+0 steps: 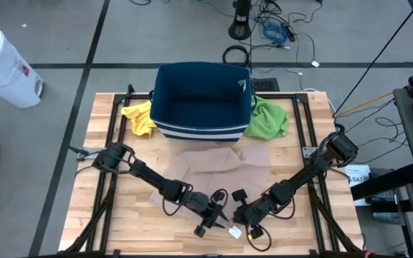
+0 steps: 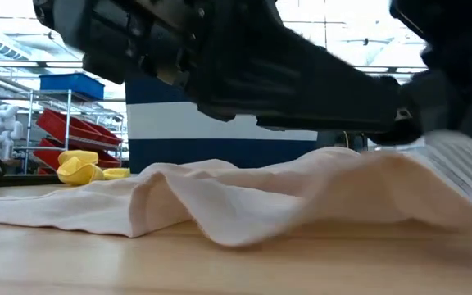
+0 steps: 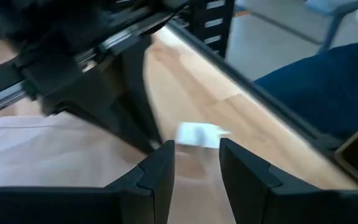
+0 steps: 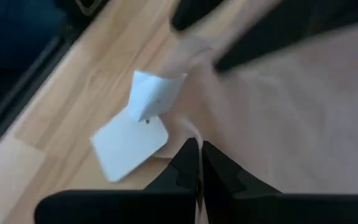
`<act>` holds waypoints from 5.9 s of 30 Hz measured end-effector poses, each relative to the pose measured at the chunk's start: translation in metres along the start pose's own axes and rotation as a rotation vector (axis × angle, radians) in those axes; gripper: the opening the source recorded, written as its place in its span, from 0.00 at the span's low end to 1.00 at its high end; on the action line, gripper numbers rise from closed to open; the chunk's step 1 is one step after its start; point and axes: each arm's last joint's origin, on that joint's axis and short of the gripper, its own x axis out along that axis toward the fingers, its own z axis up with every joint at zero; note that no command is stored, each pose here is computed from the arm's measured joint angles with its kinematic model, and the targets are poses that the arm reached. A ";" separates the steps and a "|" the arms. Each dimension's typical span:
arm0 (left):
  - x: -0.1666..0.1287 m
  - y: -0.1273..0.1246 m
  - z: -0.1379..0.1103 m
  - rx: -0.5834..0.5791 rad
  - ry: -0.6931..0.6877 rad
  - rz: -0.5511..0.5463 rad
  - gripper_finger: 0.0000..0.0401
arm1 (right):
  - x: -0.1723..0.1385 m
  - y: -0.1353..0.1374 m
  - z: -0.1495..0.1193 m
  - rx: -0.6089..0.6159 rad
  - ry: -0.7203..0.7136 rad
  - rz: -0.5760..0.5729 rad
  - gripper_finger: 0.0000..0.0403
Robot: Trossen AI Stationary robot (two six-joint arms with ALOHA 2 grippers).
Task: Fold towel
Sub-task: Fold the brown towel
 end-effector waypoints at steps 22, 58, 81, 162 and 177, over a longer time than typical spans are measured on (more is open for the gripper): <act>0.000 -0.003 0.007 -0.061 -0.072 0.039 0.54 | -0.025 0.013 0.062 -0.003 0.157 -0.131 0.00; 0.000 0.003 0.002 -0.154 -0.018 0.230 0.01 | -0.031 0.005 0.063 0.063 0.224 -0.202 0.06; -0.027 -0.052 0.023 -0.144 0.152 0.195 0.00 | -0.045 0.017 -0.016 0.055 0.696 -0.311 0.44; -0.079 -0.148 0.063 -0.174 0.071 0.186 0.00 | -0.081 0.018 0.030 -0.124 0.297 -0.158 0.00; -0.114 -0.160 0.085 -0.212 0.041 0.164 0.00 | -0.169 0.014 0.090 -0.247 0.115 -0.172 0.00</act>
